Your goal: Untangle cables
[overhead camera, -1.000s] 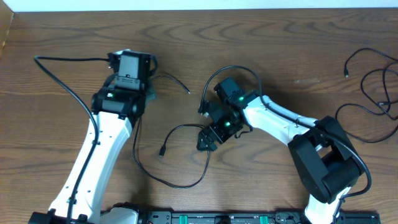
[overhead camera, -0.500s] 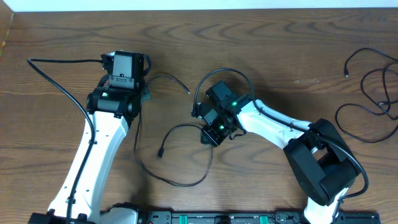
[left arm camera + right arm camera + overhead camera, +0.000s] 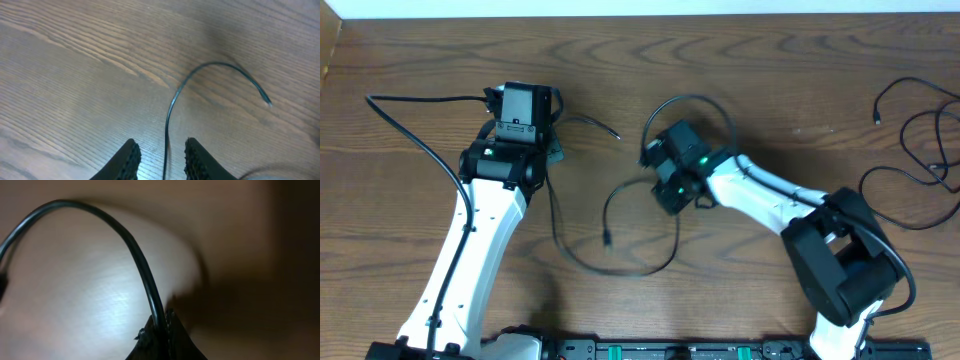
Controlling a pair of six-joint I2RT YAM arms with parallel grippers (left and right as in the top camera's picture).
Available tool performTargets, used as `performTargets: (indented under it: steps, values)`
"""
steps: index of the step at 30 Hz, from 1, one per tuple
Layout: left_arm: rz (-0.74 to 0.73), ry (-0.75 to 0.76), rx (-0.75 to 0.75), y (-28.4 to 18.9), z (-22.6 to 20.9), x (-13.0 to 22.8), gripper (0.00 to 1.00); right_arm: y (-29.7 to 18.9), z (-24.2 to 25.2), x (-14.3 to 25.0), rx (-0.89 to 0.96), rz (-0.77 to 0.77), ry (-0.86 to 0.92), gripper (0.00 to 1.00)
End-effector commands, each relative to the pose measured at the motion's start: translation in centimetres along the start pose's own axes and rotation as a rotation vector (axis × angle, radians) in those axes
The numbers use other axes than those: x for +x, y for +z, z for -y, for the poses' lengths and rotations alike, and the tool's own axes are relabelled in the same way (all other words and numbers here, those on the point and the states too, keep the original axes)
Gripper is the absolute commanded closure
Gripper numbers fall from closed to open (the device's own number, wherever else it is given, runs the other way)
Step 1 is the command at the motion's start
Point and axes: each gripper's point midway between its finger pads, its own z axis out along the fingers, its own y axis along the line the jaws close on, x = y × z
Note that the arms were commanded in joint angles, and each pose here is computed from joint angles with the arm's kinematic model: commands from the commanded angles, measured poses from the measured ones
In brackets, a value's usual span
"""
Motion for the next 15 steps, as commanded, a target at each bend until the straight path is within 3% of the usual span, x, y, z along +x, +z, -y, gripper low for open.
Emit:
performTargets:
  steps: [1,9,15]
  values:
    - [0.0,0.001,0.019,-0.5,0.1,-0.1,0.66,-2.4,8.0,-2.6,0.263,0.065,0.074,0.99]
    - [-0.032,0.002,0.081,-0.6,1.2,0.5,0.6,-11.0,22.2,-4.8,0.591,0.176,0.23,0.99]
    - [-0.047,0.002,0.113,-0.6,1.7,0.8,0.59,-17.9,31.5,-3.1,0.734,0.274,0.405,0.99]
